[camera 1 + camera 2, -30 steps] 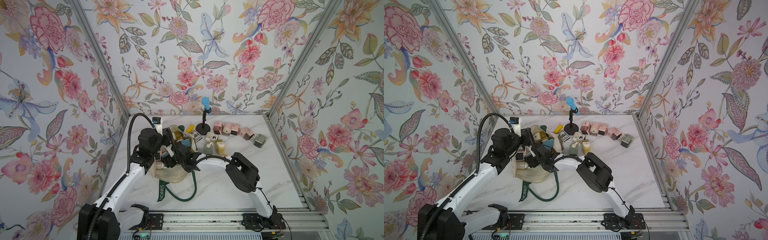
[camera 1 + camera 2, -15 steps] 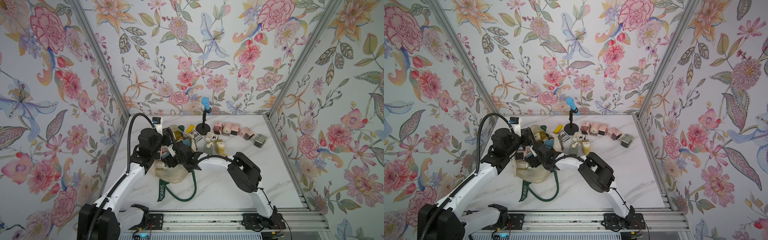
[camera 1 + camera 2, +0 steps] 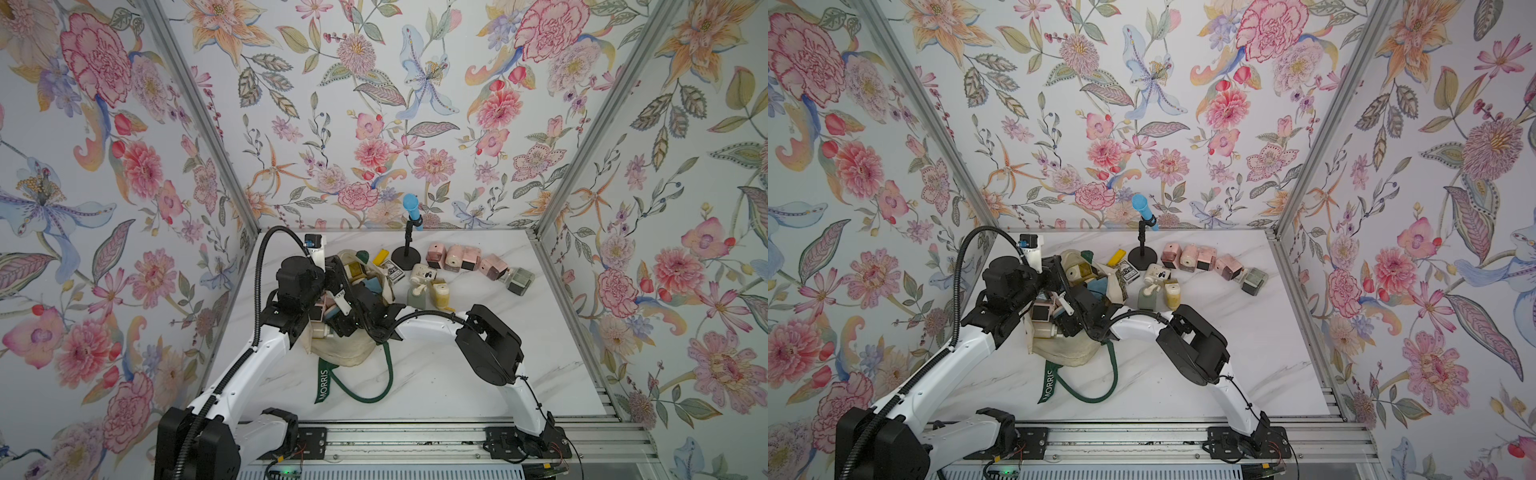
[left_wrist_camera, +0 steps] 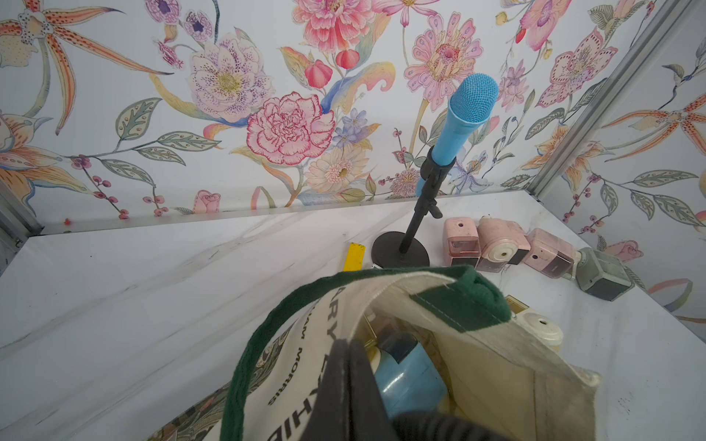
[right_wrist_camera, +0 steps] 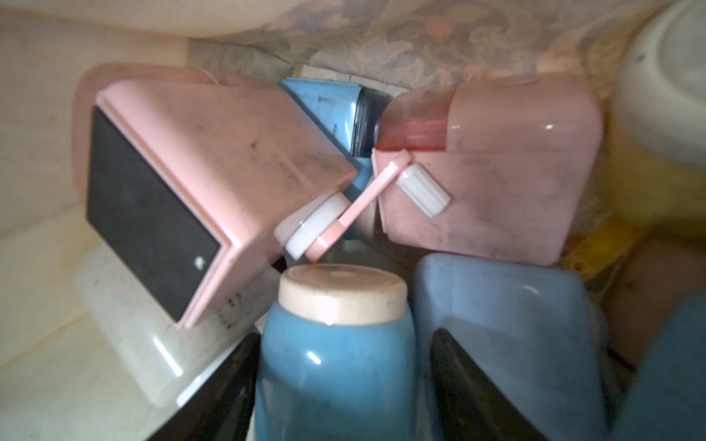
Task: Take out the pencil sharpeners from the tote bags
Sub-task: Pick up the pencil sharpener from the canvas bag, then place the pencil sharpener at the center of the board, then pick up the pencil sharpener from the canvas bag.
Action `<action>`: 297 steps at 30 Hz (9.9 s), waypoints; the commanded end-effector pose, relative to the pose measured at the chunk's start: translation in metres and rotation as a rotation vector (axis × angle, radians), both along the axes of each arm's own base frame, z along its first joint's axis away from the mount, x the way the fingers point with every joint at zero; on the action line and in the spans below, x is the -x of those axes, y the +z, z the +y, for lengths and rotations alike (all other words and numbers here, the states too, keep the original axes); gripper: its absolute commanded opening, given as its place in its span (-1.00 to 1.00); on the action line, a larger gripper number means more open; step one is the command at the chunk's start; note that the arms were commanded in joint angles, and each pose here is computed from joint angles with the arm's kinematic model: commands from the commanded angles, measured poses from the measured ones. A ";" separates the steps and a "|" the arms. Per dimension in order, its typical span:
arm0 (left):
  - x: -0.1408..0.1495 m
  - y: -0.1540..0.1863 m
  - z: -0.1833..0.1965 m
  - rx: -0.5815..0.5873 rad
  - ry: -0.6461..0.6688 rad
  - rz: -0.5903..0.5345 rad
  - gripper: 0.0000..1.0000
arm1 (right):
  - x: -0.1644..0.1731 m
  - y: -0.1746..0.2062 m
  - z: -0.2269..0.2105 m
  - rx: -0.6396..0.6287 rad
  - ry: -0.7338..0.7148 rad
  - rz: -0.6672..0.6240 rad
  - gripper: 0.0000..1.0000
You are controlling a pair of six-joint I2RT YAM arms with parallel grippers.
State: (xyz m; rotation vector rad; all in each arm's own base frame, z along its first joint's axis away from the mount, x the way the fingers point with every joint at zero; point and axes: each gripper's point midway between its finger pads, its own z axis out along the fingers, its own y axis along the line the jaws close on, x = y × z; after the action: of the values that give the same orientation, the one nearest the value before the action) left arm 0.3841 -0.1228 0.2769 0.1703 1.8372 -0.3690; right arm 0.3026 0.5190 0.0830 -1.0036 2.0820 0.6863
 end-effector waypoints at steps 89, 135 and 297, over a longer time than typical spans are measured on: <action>-0.006 0.016 0.003 0.014 0.006 -0.031 -1.00 | 0.144 0.134 -0.080 -0.341 0.351 -0.063 -0.07; -0.001 0.029 0.010 -0.002 0.031 -0.068 -1.00 | -0.111 0.041 -0.392 0.039 -0.921 -0.077 -0.18; 0.020 0.004 0.001 -0.089 0.025 0.013 -1.00 | 0.006 0.017 0.028 0.022 0.304 -0.731 0.15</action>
State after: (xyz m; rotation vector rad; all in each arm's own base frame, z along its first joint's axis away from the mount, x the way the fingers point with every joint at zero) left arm 0.3645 -0.1251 0.2777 0.2235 1.8843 -0.2681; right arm 0.3049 0.5469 0.0945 -1.3479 1.3308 0.3303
